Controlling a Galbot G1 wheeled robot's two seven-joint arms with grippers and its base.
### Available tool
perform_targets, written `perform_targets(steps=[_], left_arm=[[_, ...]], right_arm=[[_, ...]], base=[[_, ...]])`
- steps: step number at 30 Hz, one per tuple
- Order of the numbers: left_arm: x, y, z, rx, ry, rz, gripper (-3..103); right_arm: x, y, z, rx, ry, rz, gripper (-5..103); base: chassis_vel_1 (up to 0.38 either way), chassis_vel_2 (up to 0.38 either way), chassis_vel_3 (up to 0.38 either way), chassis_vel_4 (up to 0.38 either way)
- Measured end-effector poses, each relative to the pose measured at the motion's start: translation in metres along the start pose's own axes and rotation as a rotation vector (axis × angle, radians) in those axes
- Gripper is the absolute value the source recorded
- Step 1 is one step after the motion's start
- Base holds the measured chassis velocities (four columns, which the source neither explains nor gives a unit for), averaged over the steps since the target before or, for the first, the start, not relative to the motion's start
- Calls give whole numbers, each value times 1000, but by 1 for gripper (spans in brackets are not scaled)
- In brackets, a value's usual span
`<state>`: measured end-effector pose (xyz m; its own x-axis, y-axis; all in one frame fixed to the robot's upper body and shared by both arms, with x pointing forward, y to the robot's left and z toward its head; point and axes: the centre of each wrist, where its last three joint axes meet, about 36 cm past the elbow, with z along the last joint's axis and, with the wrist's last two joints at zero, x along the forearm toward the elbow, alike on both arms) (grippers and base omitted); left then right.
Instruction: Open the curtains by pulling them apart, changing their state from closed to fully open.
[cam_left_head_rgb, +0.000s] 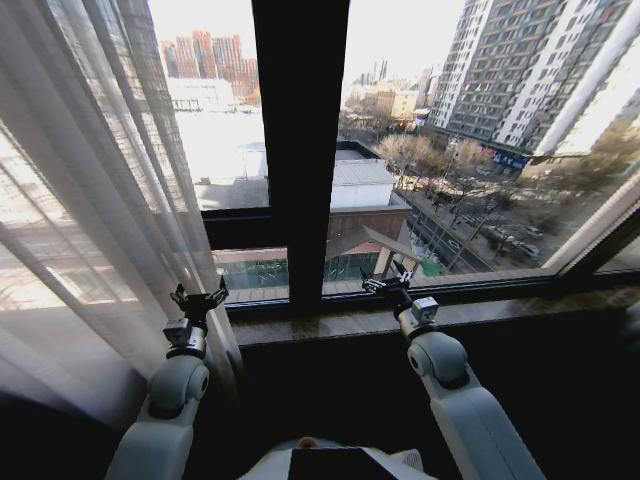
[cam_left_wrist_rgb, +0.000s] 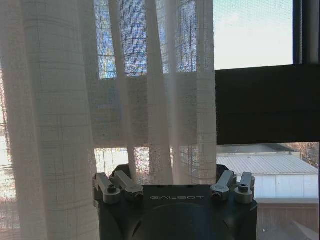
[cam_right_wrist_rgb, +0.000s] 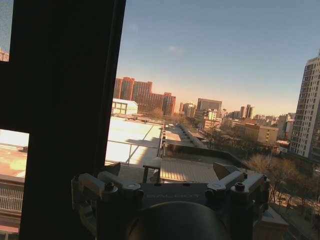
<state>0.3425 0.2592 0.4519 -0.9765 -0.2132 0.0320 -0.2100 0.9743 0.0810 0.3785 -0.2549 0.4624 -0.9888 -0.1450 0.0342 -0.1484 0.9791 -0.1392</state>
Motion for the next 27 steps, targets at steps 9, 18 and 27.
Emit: perform_targets(steps=[9,18,27], left_arm=[[10,34,-3,-54,-15,88,48],[19,36,-12,-58,-31,127,16],[20,37,-26,-68,-68,134,0]], right_arm=[[-5,-2,0,-4,-3,9,100],[-4,-3,-1,-22,-5,10,100],[-2,-3,0,-25,-3,15,100]], base=[[0,0,0,0],[0,0,0,0],[0,0,0,0]])
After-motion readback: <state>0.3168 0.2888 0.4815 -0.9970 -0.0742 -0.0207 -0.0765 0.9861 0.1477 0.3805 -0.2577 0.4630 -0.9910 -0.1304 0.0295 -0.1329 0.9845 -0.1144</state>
